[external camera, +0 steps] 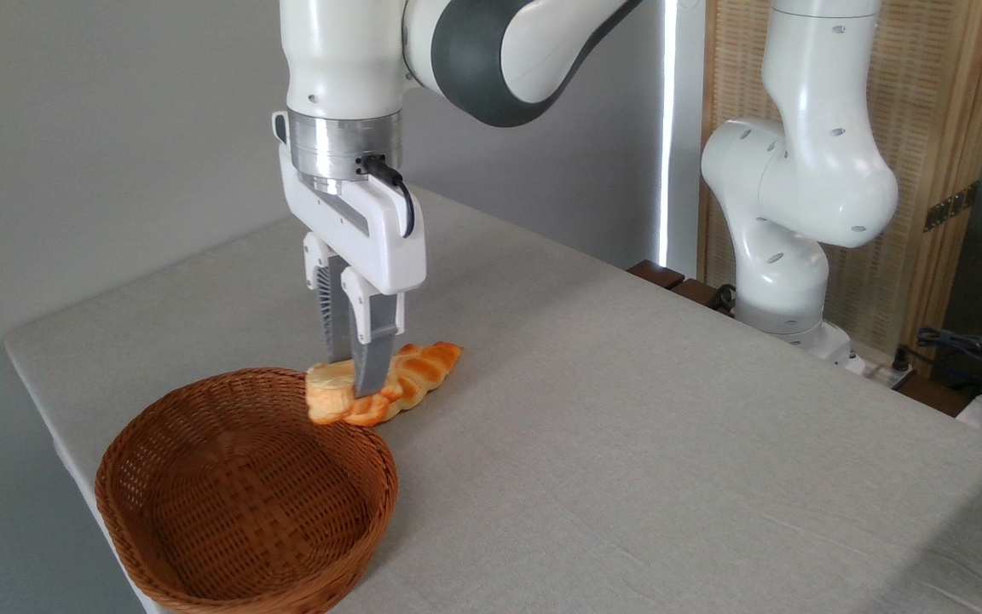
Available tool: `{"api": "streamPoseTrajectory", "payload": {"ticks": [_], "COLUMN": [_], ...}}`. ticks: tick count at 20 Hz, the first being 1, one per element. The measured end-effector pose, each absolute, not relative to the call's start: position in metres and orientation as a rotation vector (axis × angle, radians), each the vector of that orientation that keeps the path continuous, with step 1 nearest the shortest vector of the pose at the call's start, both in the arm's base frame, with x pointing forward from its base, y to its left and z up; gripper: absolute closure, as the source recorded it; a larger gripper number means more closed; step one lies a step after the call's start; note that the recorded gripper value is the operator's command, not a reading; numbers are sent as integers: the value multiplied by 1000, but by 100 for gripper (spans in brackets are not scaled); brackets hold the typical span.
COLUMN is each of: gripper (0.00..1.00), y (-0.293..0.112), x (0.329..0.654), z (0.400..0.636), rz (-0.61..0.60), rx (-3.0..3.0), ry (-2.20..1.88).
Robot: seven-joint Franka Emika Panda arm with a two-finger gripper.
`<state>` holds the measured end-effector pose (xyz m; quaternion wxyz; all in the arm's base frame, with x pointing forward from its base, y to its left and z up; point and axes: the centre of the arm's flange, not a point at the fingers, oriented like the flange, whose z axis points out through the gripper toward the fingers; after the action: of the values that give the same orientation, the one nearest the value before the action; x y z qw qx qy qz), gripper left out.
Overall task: Put bread into the basket
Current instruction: 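Lift the round bun and carry it over the wicker basket, then lower the bun into the basket and open the gripper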
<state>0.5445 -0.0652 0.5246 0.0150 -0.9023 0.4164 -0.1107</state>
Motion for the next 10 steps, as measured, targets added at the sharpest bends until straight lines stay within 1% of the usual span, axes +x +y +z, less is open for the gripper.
{"api": "streamPoseTrajectory", "payload": {"ticks": [1, 2, 3, 5, 8, 10], "gripper": [48, 34, 13, 0, 0, 0], "y": [-62, -59, -56, -56, -60, -67], "x": [548, 552, 558, 566, 578, 584], "z": [526, 526, 524, 518, 502, 490], "rz": [-382, -418, -460, -505, -547, -554], "rx": [-2807, -2808, -2802, -2787, -2765, -2757], "ry": [1280, 1261, 1241, 1227, 1223, 1234]}}
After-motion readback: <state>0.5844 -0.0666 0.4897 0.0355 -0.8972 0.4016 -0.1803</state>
